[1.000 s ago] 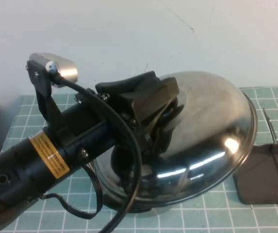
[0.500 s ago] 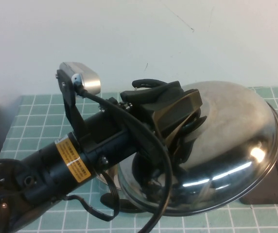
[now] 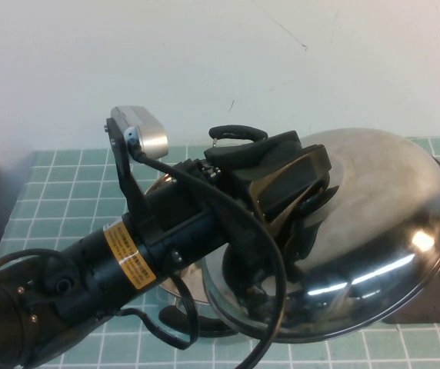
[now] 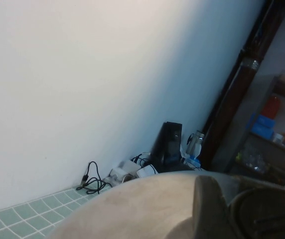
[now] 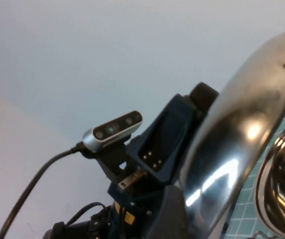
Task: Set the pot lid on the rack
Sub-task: Hand over the pot lid
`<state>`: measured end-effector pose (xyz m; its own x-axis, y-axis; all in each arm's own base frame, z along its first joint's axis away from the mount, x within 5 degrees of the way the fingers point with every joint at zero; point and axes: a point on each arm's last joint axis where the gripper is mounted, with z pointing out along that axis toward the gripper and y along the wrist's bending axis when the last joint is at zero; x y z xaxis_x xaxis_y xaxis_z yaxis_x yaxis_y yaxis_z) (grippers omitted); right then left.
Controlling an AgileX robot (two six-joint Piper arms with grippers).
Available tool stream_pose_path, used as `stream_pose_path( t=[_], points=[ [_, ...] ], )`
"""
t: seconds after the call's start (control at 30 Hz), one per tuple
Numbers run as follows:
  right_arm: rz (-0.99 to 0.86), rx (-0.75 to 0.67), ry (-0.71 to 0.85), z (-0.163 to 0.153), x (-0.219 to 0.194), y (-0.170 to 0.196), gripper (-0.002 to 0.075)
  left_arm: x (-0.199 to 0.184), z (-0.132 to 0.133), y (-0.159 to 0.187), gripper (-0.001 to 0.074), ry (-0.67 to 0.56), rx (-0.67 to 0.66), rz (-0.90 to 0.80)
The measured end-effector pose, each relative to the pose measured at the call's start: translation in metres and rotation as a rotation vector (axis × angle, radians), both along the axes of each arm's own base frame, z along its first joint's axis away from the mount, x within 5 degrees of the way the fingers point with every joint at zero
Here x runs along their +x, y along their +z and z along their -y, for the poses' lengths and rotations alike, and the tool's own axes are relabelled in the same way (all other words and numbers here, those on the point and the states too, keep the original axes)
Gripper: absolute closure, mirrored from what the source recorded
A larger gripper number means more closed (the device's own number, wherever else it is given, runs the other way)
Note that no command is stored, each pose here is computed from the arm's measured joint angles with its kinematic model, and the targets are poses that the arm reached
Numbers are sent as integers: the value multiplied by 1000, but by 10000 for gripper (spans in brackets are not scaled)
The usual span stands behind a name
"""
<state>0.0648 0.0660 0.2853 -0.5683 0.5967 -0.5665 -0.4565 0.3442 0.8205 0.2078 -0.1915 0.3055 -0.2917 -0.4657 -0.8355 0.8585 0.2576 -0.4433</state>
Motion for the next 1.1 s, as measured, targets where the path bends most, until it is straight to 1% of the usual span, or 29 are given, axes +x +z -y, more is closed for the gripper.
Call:
stream_pose_path(
  t=[0.13,0.37,0.6,0.67,0.73,0.77,0.8,0.87,0.93,1.0,1.1],
  points=[
    [11,-28,30,-2,14,18,131,0,0,0,417,-3,2,5],
    [-120,-30,127,-8,51,19,127,-1,1,0,417,-12,12,12],
    [-99,-63,203,-12,84,33,127,-2,1,-1,417,-15,15,14],
    [-89,-72,216,-12,92,37,141,-2,1,-1,417,-14,16,21],
    [-80,-78,232,-13,100,39,181,-2,1,-1,417,-11,20,27],
    [-72,-82,241,-13,102,40,217,-2,1,-1,417,-9,23,34],
    [-69,-85,245,-14,104,41,263,-2,1,-1,417,-7,25,39],
    [-74,-87,250,-14,107,39,379,-2,1,0,417,-7,25,48],
    [-78,-57,263,-16,108,42,481,-2,1,-1,417,-1,41,59],
    [-78,-47,277,-19,107,43,540,-1,2,-3,412,6,54,56],
    [-38,-79,313,-25,104,43,648,0,2,-3,349,4,50,49]
  ],
)
